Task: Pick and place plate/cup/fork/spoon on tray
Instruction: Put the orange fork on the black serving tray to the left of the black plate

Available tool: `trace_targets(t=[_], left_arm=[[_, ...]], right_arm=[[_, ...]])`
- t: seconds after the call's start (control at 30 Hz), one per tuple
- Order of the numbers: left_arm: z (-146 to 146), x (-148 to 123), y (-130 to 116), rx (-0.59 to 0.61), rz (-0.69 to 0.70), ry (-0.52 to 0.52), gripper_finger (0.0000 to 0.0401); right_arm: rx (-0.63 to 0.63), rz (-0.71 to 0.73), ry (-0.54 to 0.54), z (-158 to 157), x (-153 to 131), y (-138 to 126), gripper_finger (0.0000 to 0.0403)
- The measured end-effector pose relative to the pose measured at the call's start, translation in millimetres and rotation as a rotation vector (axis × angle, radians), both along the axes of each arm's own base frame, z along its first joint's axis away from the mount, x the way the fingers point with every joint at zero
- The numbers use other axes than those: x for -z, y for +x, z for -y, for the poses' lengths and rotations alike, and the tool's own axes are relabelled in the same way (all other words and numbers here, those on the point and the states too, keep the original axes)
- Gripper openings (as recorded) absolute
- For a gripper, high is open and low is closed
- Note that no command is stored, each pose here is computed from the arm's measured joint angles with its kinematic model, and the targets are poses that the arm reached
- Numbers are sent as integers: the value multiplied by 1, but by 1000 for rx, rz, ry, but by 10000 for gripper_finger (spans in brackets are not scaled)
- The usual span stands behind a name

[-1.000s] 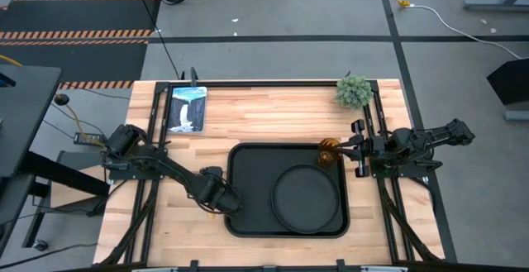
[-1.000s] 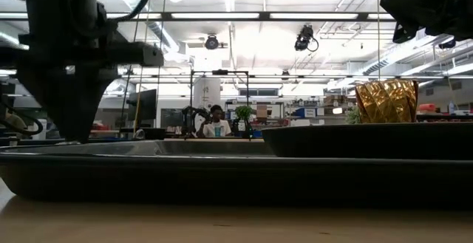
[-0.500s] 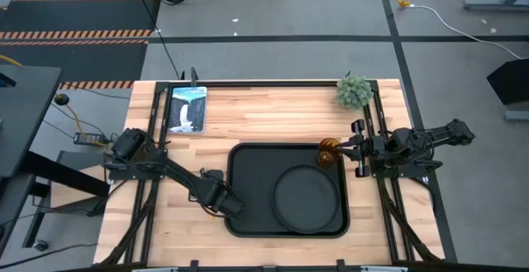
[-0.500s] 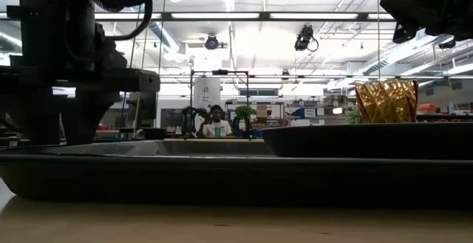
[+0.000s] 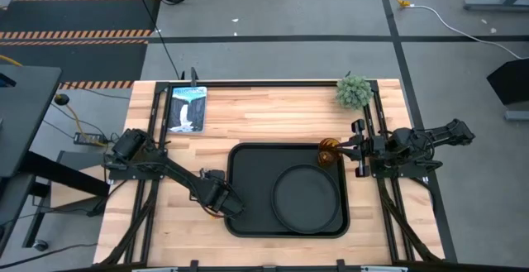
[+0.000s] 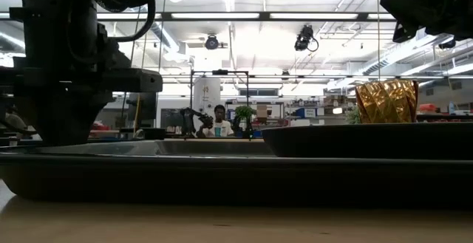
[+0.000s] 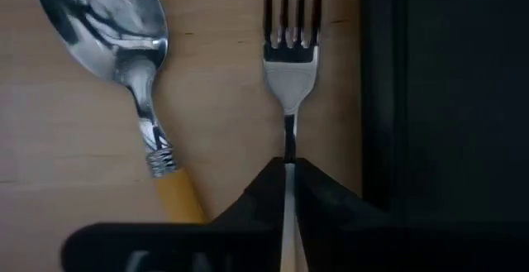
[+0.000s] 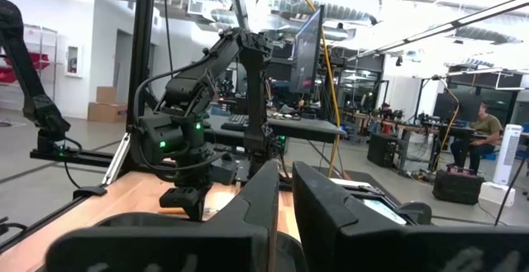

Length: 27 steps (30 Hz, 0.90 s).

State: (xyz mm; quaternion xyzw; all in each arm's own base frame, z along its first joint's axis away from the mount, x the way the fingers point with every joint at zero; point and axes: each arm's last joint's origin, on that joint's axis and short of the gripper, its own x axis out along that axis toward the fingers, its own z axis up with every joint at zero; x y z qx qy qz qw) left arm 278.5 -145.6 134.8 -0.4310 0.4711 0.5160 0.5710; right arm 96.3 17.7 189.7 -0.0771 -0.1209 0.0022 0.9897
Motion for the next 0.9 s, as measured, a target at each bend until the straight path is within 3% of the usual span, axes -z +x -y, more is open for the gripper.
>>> trace_targets(t=[0.1, 0.4, 0.6, 0.77, 0.9], left_arm=[[-1, -1, -1, -19, -3, 1, 11], [-5, -6, -2, -34, -62, 20, 16], [-7, -34, 0, -33, -147, 85, 15], [-3, -61, 16, -9, -14, 157, 17], [0, -75, 28, -13, 85, 154, 17]], right_arm=[[0, 0, 0, 0, 0, 0, 45], [0, 0, 0, 0, 0, 0, 45], [0, 0, 0, 0, 0, 0, 45], [0, 0, 0, 0, 0, 0, 45], [0, 0, 0, 0, 0, 0, 45]])
